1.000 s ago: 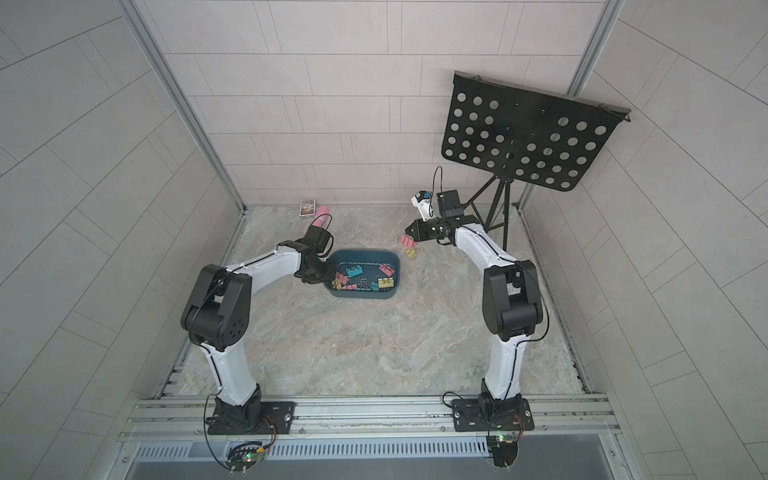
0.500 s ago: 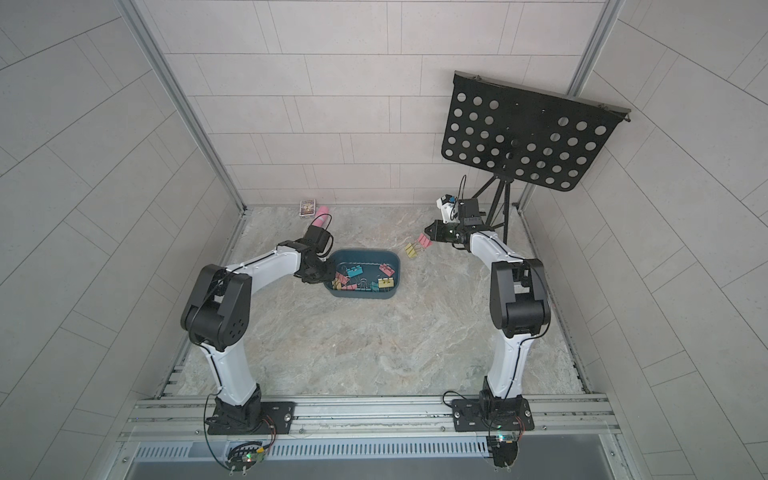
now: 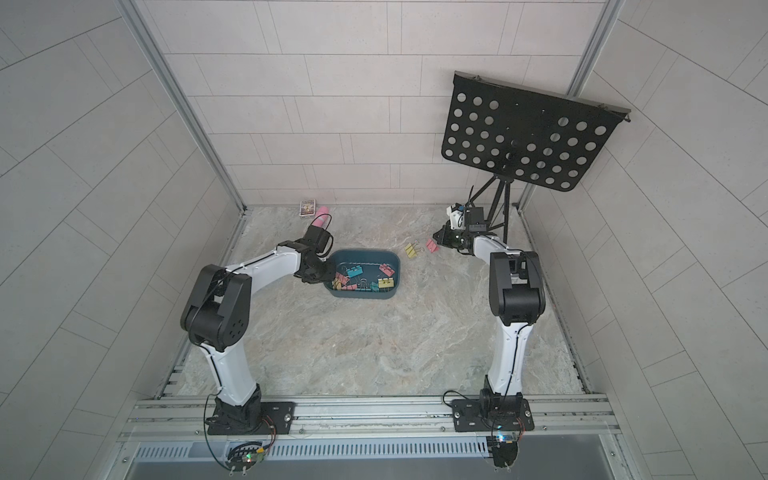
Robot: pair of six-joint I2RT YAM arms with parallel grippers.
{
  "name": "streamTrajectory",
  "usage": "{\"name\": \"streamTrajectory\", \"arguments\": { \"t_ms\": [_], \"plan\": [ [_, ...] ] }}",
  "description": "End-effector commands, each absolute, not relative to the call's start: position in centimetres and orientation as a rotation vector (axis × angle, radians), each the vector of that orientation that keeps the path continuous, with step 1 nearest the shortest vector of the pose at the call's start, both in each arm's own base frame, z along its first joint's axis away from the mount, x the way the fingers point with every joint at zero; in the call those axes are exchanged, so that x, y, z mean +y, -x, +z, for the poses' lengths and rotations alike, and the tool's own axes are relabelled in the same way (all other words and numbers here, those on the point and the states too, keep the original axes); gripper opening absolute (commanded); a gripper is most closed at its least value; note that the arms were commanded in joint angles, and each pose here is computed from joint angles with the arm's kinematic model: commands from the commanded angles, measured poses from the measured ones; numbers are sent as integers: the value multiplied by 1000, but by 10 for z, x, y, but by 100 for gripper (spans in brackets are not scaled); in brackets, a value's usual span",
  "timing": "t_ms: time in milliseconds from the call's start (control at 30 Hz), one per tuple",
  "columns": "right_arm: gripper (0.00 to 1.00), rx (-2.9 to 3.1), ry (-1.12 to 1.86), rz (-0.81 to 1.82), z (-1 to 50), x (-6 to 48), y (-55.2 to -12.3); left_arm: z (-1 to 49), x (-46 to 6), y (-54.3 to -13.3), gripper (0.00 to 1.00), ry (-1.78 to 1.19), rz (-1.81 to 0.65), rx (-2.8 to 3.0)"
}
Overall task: Take out the binder clips from the storage box
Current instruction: Place the binder clip at the center of the board.
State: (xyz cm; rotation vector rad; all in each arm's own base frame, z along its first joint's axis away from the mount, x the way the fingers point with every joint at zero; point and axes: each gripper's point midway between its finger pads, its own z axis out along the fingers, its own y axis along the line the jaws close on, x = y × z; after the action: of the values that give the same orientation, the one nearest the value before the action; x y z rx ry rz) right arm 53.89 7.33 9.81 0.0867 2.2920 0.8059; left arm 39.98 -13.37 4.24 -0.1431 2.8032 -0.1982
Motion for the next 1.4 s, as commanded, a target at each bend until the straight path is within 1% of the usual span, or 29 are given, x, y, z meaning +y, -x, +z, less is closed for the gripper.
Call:
{"name": "streamTrajectory", "arguments": {
  "t_ms": [0,767,1367],
  "plan": [
    [5,2281,-109,790,92,69,-546,55,-130,-398,24,153,-209,2776],
    [5,2283,-248,857,75,54,-565,56,-128,-395,24,153,-200,2777],
    [8,2322,-301,882,62,51,-565,59,-128,-394,24,150,-200,2773]
  ]
}}
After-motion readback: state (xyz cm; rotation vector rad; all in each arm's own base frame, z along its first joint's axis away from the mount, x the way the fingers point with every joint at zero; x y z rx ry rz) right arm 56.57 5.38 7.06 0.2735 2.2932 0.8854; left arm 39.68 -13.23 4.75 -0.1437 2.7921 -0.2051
